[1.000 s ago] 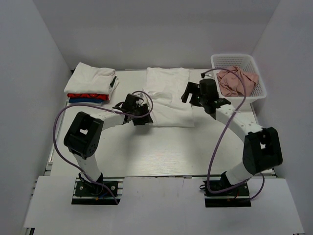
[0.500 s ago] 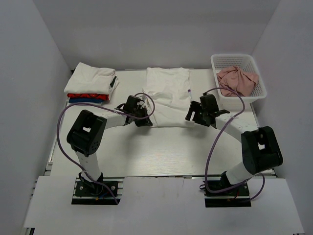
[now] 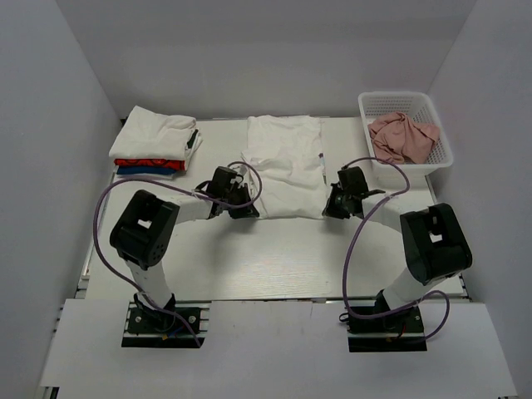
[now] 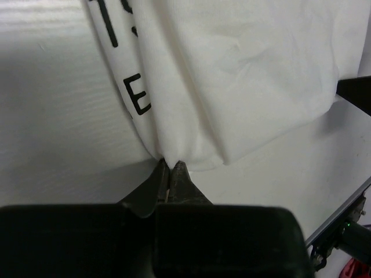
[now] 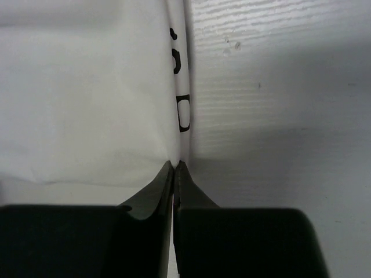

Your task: Fold and stack the t-shirts

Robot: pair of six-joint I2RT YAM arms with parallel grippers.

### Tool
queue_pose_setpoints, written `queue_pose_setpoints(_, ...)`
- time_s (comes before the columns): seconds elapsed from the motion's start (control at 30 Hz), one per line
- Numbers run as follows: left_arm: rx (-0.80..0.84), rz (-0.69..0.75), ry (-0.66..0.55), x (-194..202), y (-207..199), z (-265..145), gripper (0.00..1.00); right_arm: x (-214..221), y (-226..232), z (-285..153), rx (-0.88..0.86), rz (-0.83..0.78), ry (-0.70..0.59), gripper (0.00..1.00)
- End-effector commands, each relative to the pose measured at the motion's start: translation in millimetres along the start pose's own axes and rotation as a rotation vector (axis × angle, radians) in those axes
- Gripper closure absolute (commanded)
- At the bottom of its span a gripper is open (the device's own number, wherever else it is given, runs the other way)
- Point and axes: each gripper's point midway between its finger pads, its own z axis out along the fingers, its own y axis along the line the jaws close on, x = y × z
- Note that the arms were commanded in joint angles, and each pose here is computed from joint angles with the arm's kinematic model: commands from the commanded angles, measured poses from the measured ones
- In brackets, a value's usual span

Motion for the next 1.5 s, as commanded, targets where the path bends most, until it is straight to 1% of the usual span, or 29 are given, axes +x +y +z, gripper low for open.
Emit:
queue_pose_setpoints(0.0, 0.089, 0.036, 0.018, 10, -33, -20, 1.00, 6, 8, -15, -0.061, -0.003, -0.019, 1.00)
queue_pose_setpoints(0.07, 0.053, 0.053, 0.035, 22, -32, -27, 1.00, 7, 11, -30, -0.085, -0.016, -0.041, 1.00)
queue_pose_setpoints(0.2, 0.046, 0.091, 0.060, 55, -40, -42, 1.00, 31, 4, -56, -0.102, -0.043, -0.015, 1.00)
queue_pose_setpoints(0.23, 0.053, 0.085, 0.063, 60, -44, -47, 1.00, 29, 5, -65, -0.112, -0.049, -0.041, 1.00)
queue_pose_setpoints(0.3, 0.055, 0.109, 0.036, 61, -53, -65, 1.00, 46, -3, -78, -0.098, -0.055, -0.018, 1.00)
queue_pose_setpoints(0.33, 0.059, 0.117, 0.043, 70, -57, -71, 1.00, 42, 0, -88, -0.117, -0.069, -0.048, 1.00)
queue_pose_setpoints(0.37, 0.063, 0.127, 0.033, 70, -61, -77, 1.00, 56, -6, -92, -0.099, -0.069, -0.006, 1.00)
queue_pose_setpoints(0.4, 0.036, 0.122, 0.033, 75, -57, -83, 1.00, 51, 1, -105, -0.136, -0.087, -0.050, 1.00)
queue_pose_setpoints(0.47, 0.087, 0.154, 0.005, 77, -75, -102, 1.00, 62, 4, -114, -0.167, -0.089, -0.020, 1.00)
queue_pose_setpoints(0.6, 0.179, 0.185, -0.046, 75, -102, -131, 1.00, 39, 33, -157, -0.282, -0.132, -0.131, 1.00)
queue_pose_setpoints(0.67, 0.213, 0.200, -0.090, 65, -116, -142, 1.00, 29, 39, -170, -0.298, -0.144, -0.173, 1.00)
queue_pose_setpoints(0.7, 0.226, 0.204, -0.134, 54, -124, -151, 1.00, 18, 45, -179, -0.315, -0.150, -0.211, 1.00)
queue_pose_setpoints(0.77, 0.218, 0.216, -0.169, 44, -129, -156, 1.00, -3, 53, -189, -0.314, -0.140, -0.270, 1.00)
queue_pose_setpoints(0.8, 0.212, 0.215, -0.223, 28, -136, -162, 1.00, -7, 56, -191, -0.314, -0.138, -0.276, 1.00)
queue_pose_setpoints(0.93, 0.124, 0.207, -0.351, -11, -137, -171, 1.00, -46, 80, -202, -0.337, -0.102, -0.329, 1.00)
queue_pose_setpoints(0.97, 0.064, 0.191, -0.360, -18, -126, -167, 1.00, -52, 82, -195, -0.326, -0.094, -0.324, 1.00)
queue_pose_setpoints(1.03, -0.012, 0.165, -0.423, -39, -123, -170, 1.00, -74, 92, -199, -0.321, -0.070, -0.346, 1.00)
queue_pose_setpoints(1.07, -0.072, 0.138, -0.472, -56, -118, -176, 1.00, -77, 93, -187, -0.300, -0.065, -0.320, 1.00)
queue_pose_setpoints(1.1, -0.122, 0.129, -0.468, -63, -110, -168, 1.00, -82, 91, -177, -0.267, -0.046, -0.308, 1.00)
queue_pose_setpoints(1.13, -0.155, 0.124, -0.485, -70, -108, -167, 1.00, -97, 97, -183, -0.269, -0.039, -0.336, 1.00)
queue_pose_setpoints(1.17, -0.194, 0.109, -0.516, -82, -101, -167, 1.00, -107, 100, -171, -0.248, -0.034, -0.320, 1.00)
queue_pose_setpoints(1.2, -0.191, 0.112, -0.536, -95, -107, -170, 1.00, -119, 107, -176, -0.250, -0.029, -0.341, 1.00)
queue_pose_setpoints(1.23, -0.238, 0.097, -0.537, -104, -96, -160, 1.00, -126, 106, -173, -0.240, -0.021, -0.345, 1.00)
queue_pose_setpoints(1.3, -0.257, 0.085, -0.556, -125, -95, -157, 1.00, -145, 110, -160, -0.205, -0.011, -0.355, 1.00)
queue_pose_setpoints(1.33, -0.292, 0.062, -0.571, -137, -82, -155, 1.00, -153, 107, -158, -0.198, -0.014, -0.367, 1.00)
queue_pose_setpoints(1.37, -0.304, 0.053, -0.554, -146, -77, -143, 1.00, -166, 116, -155, -0.208, -0.015, -0.370, 1.00)
queue_pose_setpoints(1.4, -0.328, 0.032, -0.540, -157, -65, -134, 1.00, -169, 113, -127, -0.174, -0.018, -0.327, 1.00)
queue_pose_setpoints(1.43, -0.332, 0.021, -0.556, -163, -60, -137, 1.00, -169, 111, -127, -0.178, -0.018, -0.319, 1.00)
queue_pose_setpoints(1.47, -0.337, 0.025, -0.547, -171, -56, -126, 1.00, -180, 116, -121, -0.177, -0.019, -0.323, 1.00)
